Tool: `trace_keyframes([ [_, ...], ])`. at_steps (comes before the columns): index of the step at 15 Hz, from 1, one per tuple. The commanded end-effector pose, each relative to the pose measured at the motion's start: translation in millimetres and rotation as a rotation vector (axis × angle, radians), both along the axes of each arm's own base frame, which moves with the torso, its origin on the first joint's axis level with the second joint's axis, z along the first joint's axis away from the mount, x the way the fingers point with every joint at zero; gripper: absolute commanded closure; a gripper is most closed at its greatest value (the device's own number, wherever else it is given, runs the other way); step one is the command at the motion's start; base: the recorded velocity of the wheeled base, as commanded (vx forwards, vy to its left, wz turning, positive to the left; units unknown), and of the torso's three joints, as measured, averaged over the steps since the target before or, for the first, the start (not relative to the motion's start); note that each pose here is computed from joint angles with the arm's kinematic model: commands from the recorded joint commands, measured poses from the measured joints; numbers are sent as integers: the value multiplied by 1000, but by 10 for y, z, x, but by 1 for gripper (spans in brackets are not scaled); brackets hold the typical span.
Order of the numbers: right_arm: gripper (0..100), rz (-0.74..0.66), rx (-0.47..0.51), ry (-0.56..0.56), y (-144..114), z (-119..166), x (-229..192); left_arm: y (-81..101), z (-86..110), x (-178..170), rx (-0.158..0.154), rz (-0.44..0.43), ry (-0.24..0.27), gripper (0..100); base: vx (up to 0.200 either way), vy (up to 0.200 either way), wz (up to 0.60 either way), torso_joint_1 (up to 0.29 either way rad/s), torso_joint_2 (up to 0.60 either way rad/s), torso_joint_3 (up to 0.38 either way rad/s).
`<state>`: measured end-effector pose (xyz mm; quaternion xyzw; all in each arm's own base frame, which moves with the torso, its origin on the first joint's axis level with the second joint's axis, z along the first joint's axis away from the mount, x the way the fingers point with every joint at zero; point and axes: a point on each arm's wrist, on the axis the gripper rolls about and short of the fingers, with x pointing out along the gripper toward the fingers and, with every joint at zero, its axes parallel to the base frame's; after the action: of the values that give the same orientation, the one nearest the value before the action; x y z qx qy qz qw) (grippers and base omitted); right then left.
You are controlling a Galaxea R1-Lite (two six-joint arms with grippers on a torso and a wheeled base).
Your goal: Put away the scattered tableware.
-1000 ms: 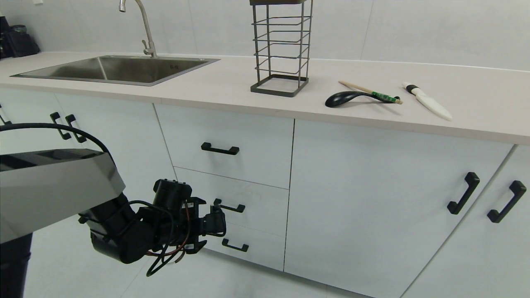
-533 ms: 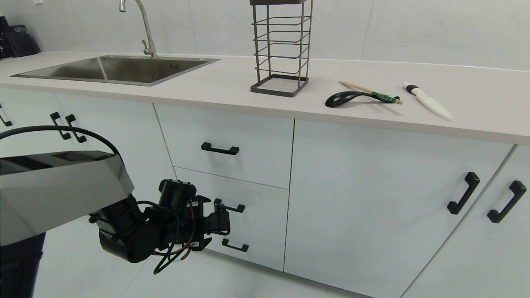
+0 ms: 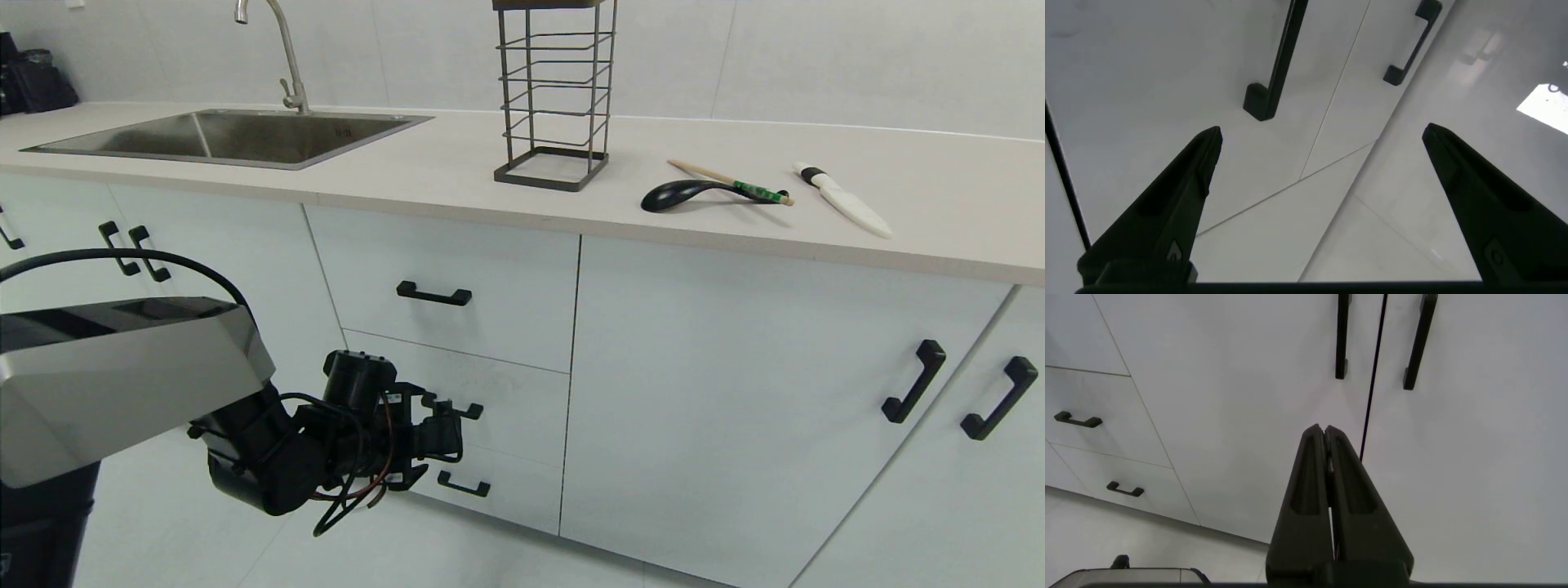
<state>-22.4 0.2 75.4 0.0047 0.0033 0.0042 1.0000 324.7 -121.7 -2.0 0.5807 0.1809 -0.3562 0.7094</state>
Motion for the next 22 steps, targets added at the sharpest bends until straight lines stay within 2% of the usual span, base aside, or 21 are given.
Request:
trace_keyframes([
  [1,100,1,0,3,0,-1,1,-39,-53,42,1,-7,2,0,0,0,0,0,0,0],
  [6,100,1,0,1,0,1,1,-172,-141,174,-17,-40,-9,0,0,0,0,0,0,0],
  [8,100,1,0,3,0,-1,1,-193,-195,192,-34,-67,8,0,0,0,0,0,0,0],
  [11,100,1,0,3,0,-1,1,-204,-256,211,-39,-77,21,0,0,0,0,0,0,0],
  [14,100,1,0,1,0,1,1,-233,-276,283,-73,-112,26,0,0,0,0,0,0,0],
  [22,100,1,0,1,0,1,1,-283,-458,412,-62,-108,54,0,0,0,0,0,0,0],
])
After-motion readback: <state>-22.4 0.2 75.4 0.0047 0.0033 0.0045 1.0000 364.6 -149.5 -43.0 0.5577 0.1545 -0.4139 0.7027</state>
